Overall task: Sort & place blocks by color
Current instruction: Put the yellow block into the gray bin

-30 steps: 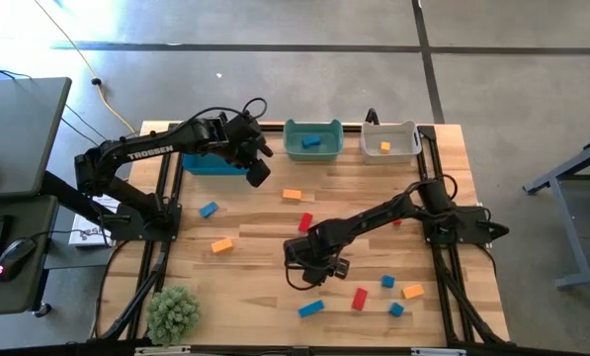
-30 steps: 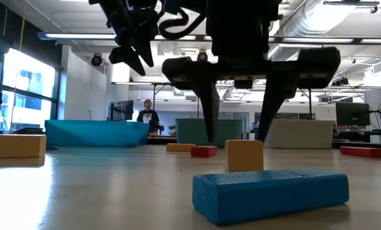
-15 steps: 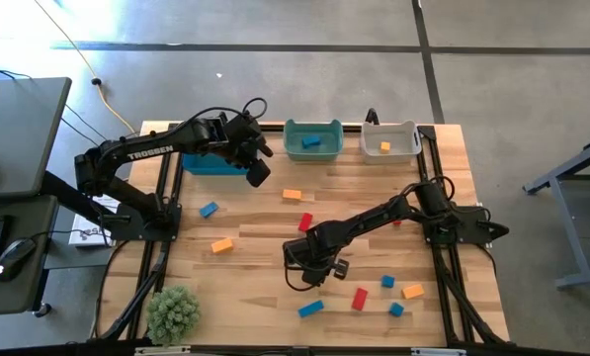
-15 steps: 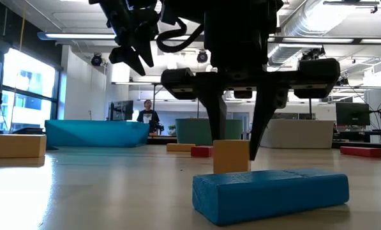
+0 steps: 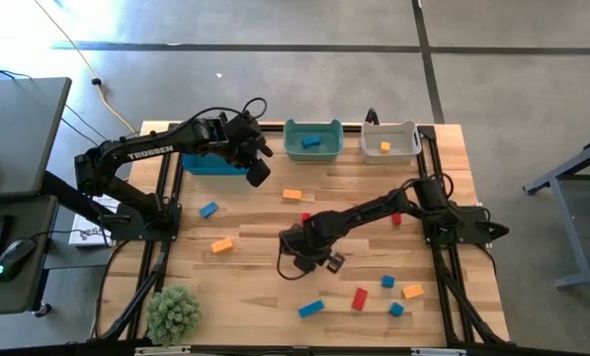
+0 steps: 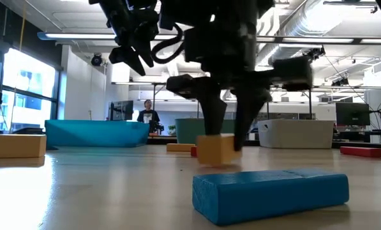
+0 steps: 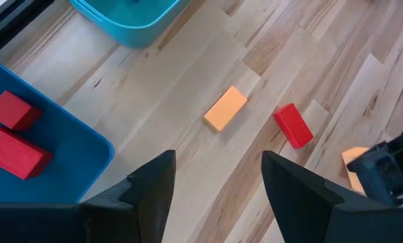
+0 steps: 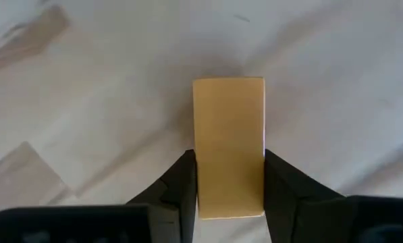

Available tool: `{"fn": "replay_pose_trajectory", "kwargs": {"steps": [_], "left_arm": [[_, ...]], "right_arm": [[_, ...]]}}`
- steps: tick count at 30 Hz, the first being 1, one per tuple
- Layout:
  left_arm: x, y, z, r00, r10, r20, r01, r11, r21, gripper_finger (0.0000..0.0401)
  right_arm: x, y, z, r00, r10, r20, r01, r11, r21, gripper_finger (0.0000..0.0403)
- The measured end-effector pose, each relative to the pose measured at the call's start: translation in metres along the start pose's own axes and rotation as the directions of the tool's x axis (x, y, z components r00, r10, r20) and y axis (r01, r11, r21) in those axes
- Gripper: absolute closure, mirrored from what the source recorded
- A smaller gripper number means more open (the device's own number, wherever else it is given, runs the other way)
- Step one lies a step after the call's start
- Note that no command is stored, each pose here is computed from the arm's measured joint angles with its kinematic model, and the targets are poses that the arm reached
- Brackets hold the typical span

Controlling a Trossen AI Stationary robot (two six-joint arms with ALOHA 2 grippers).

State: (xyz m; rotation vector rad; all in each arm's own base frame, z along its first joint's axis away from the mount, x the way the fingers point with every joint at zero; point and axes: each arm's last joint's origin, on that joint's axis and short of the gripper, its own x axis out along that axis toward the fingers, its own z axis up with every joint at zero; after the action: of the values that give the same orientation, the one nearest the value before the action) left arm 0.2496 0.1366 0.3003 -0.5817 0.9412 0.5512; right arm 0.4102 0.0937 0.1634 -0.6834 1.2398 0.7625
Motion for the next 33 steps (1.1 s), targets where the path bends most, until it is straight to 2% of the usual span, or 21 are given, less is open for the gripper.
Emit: {"fn": "replay_pose_trajectory", "kwargs": {"steps": [9,13,18,28,30,33], "left_arm": [[0.000,0.000,0.001,1.000,0.011,0.008,-0.011,0.999,0.050,0.0192],[0.000,0.003,0.001,0.997,0.070,0.027,-0.071,0.996,0.056,0.0192],[-0.001,0.013,0.004,0.990,0.131,0.045,-0.132,0.991,0.029,0.0192],[-0.004,0.034,0.015,0.981,0.161,0.108,-0.164,0.986,0.016,0.0192],[-0.005,0.037,0.018,0.977,0.164,0.134,-0.168,0.986,0.017,0.0192],[-0.006,0.042,0.023,0.971,0.167,0.174,-0.172,0.985,0.014,0.0192]], "right_arm": [[-0.028,-0.032,-0.027,0.997,-0.002,-0.082,0.014,0.990,0.143,0.0302],[-0.041,-0.049,-0.042,0.996,-0.001,-0.092,0.022,0.974,0.223,0.0302],[-0.063,-0.068,-0.061,0.992,-0.018,-0.122,0.060,0.935,0.351,0.0302],[-0.118,-0.100,-0.090,0.971,-0.141,-0.191,0.222,0.823,0.523,0.0302],[-0.131,-0.107,-0.097,0.962,-0.181,-0.206,0.267,0.786,0.557,0.0302],[-0.149,-0.115,-0.107,0.944,-0.238,-0.229,0.330,0.708,0.625,0.0302]]}}
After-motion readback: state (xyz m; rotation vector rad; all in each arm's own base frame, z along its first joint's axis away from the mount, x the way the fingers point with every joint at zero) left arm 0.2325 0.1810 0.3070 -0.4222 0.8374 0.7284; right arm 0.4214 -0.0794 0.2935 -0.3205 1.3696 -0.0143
